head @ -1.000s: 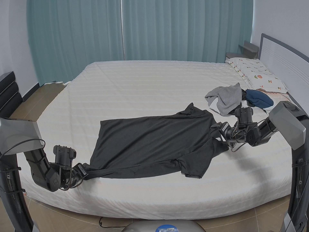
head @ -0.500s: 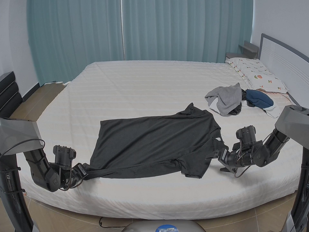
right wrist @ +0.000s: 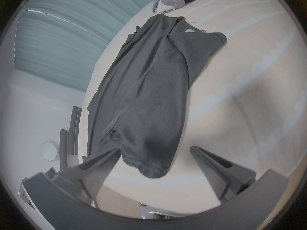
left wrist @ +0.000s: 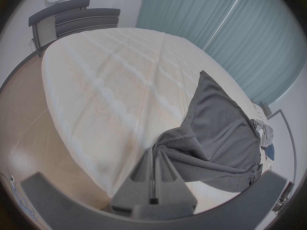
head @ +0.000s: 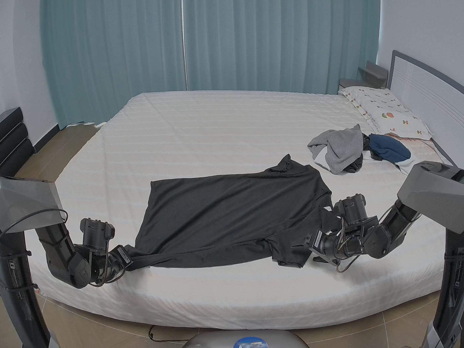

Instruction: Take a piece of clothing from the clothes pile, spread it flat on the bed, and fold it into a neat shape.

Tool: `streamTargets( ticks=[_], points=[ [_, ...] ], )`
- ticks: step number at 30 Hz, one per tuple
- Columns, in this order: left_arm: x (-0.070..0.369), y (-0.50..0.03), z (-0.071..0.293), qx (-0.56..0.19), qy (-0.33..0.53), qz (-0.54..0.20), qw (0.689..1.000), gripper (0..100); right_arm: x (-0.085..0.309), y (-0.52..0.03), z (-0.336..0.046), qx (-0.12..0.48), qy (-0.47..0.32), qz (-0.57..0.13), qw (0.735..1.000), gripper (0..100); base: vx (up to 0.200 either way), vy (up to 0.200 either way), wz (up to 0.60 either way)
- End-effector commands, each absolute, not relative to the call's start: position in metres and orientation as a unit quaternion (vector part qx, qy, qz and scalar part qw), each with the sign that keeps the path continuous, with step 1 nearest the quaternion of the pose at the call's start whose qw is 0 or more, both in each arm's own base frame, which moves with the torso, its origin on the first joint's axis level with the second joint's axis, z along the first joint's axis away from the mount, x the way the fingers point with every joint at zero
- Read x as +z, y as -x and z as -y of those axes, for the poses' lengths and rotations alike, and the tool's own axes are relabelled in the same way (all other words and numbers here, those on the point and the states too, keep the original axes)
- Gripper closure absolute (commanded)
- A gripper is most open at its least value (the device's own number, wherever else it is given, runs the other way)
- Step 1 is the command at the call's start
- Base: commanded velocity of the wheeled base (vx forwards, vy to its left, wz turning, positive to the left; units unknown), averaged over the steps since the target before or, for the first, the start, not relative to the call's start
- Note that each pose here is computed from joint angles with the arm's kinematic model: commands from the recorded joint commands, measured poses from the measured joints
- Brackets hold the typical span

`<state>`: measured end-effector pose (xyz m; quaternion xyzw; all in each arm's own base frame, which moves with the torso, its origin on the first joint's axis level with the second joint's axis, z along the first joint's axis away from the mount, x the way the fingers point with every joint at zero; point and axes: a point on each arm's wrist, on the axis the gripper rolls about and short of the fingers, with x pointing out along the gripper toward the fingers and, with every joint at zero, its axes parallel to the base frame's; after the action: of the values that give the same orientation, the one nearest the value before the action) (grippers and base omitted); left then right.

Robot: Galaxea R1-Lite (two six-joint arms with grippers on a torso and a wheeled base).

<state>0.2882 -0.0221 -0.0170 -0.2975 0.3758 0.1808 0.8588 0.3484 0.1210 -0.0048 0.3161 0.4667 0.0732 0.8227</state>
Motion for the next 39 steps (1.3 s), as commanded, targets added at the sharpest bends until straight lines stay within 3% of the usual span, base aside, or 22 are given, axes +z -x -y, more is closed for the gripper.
streamTargets(
  ticks=[1, 10, 17, 29, 39],
  points=[
    [-0.017, -0.287, 0.022, 0.18, 0.297, -0.377, 0.859, 100, -0.015, -0.351, -0.125, 0.054, -0.301, -0.47, 0.828, 100, 0.0, 0.0, 0.0],
    [-0.015, -0.28, 0.023, 0.178, 0.286, -0.385, 0.86, 100, 0.015, -0.325, -0.089, 0.01, -0.312, -0.487, 0.815, 100, 0.0, 0.0, 0.0],
    [0.002, -0.265, 0.021, 0.16, 0.256, -0.381, 0.874, 100, 0.03, -0.272, -0.059, -0.003, -0.307, -0.514, 0.8, 100, 0.0, 0.0, 0.0],
    [-0.003, -0.229, 0.021, 0.124, 0.15, -0.439, 0.877, 100, 0.024, -0.2, -0.048, -0.005, -0.266, -0.57, 0.777, 100, 0.0, 0.0, 0.0],
    [-0.013, -0.218, 0.03, 0.109, 0.126, -0.471, 0.866, 100, 0.017, -0.19, -0.049, -0.007, -0.256, -0.592, 0.764, 100, 0.0, 0.0, 0.0]
  ],
)
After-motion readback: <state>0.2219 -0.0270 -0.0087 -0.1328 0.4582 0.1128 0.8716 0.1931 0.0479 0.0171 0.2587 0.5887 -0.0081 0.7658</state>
